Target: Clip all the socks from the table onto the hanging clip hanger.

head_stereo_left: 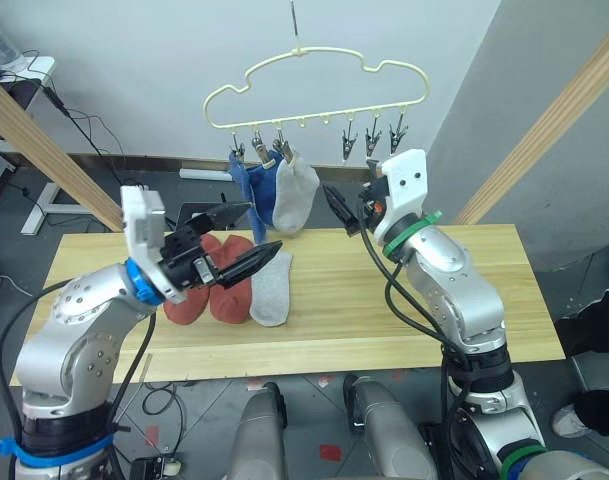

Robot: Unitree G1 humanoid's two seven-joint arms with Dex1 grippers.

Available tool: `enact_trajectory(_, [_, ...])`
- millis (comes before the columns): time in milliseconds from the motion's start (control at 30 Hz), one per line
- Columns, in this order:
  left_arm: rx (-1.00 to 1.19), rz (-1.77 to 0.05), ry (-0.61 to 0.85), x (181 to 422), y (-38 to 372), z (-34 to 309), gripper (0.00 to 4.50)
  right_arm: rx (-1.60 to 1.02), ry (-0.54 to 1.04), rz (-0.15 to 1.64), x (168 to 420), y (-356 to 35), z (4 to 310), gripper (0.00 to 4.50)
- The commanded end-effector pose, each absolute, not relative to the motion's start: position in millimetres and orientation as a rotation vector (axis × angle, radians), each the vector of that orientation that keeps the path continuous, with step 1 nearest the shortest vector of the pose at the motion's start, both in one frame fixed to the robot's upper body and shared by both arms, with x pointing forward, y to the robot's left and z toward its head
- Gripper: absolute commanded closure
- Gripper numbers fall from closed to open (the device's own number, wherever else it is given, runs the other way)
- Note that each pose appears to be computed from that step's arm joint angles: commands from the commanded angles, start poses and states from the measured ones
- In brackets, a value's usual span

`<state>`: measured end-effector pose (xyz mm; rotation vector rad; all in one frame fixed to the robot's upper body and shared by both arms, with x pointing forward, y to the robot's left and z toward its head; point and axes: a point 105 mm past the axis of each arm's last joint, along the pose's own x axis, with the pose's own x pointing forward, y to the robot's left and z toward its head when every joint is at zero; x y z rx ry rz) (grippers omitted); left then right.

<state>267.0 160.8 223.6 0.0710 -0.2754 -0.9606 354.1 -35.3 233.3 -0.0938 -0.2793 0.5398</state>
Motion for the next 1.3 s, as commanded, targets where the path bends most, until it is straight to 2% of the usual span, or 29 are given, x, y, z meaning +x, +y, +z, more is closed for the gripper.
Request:
enact_trajectory(33, [0.156,-0.993,-0.375,251.3,159.9,232.9,0.00,-0.099,-0.385,0.520,352.2,-31.7,255.4,0.02])
enact_trajectory(267, [0.149,-0.923,-0.407,250.5,168.6,231.9,0.00,-0.076,-0.416,0.488,370.7,-20.1,266.9,0.02])
enact_trajectory(533, [0.131,-0.889,-0.395,252.0,172.0,228.5,0.00,-0.024,-0.374,0.398,390.2,-30.3,265.3,0.02])
enact_trajectory(1067, [0.139,-0.886,-0.382,255.1,173.0,222.8,0.00,0.021,-0.347,0.372,396.2,-36.5,263.5,0.02])
enact_trajectory(1300, [0.141,-0.889,-0.385,259.1,171.1,223.4,0.00,0.057,-0.351,0.400,399.0,-25.6,270.0,0.02])
